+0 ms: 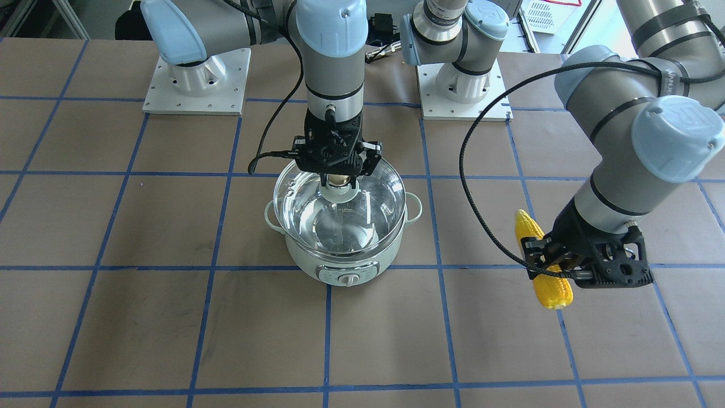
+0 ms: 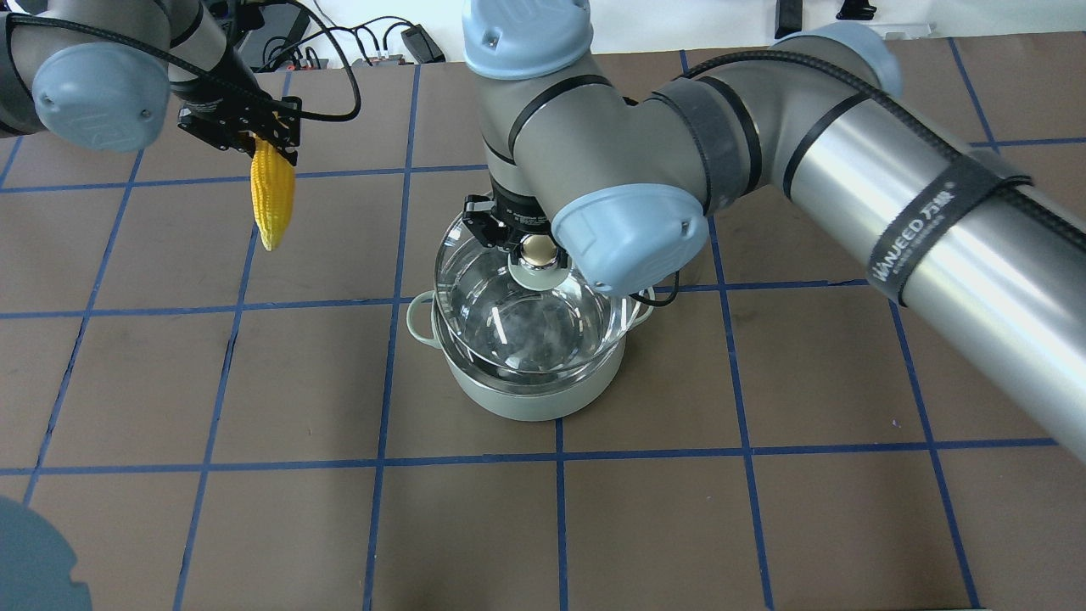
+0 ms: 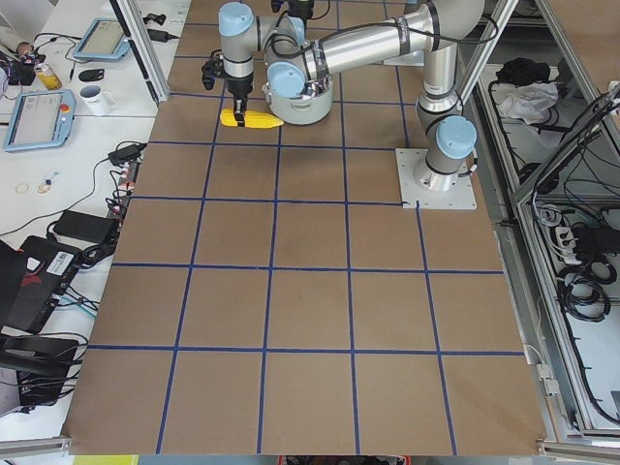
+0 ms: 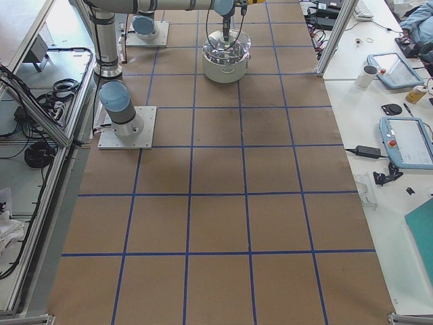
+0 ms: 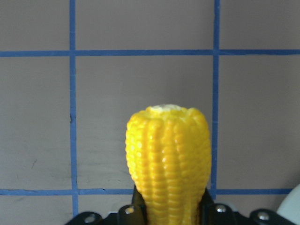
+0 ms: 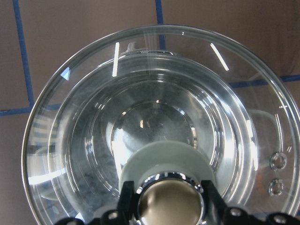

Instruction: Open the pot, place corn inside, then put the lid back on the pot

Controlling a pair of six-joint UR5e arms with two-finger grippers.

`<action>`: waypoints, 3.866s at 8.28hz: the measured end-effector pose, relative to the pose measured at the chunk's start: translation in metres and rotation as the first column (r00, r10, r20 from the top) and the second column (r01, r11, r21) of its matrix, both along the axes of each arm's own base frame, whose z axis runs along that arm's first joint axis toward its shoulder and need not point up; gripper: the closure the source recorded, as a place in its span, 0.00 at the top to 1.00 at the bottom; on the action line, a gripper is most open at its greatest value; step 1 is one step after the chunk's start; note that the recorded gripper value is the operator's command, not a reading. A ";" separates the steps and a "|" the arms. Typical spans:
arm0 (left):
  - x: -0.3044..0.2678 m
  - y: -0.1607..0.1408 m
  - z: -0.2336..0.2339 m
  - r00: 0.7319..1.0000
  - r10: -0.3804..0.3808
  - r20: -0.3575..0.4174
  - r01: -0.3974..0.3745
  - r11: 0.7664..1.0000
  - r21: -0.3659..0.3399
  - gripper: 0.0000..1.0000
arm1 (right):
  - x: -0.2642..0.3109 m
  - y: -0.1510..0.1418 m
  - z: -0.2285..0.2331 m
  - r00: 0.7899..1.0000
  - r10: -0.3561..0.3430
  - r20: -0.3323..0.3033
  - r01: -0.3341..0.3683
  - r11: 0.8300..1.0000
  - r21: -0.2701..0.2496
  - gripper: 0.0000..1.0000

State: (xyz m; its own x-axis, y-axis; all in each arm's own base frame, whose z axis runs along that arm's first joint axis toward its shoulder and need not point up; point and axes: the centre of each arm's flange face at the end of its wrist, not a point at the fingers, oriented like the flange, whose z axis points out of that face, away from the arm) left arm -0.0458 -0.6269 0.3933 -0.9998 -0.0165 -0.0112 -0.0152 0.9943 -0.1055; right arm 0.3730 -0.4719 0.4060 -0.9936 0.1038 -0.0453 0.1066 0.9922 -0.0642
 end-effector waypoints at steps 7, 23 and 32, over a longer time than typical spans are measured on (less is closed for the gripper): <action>-0.218 0.078 0.025 0.999 0.013 -0.051 -0.013 1.000 0.006 0.00 | -0.148 0.007 0.092 0.996 0.078 -0.041 -0.077 0.997 0.028 0.35; -0.308 0.110 -0.117 0.999 0.012 -0.035 -0.004 0.973 0.230 1.00 | -0.256 -0.013 0.099 0.987 0.149 -0.062 -0.144 0.987 0.075 0.36; -0.290 0.130 -0.049 1.000 -0.017 -0.024 0.023 0.967 0.254 1.00 | -0.253 -0.013 0.099 0.989 0.138 -0.055 -0.134 0.988 0.071 0.34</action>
State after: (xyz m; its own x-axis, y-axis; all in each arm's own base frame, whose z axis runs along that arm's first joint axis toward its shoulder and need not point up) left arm -0.3360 -0.4973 0.3444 -1.0000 0.0040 0.0088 0.0052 0.9885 0.1510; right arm 0.1198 -0.4846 0.5051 -0.9994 -0.0313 0.0173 -0.0313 0.9995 0.0009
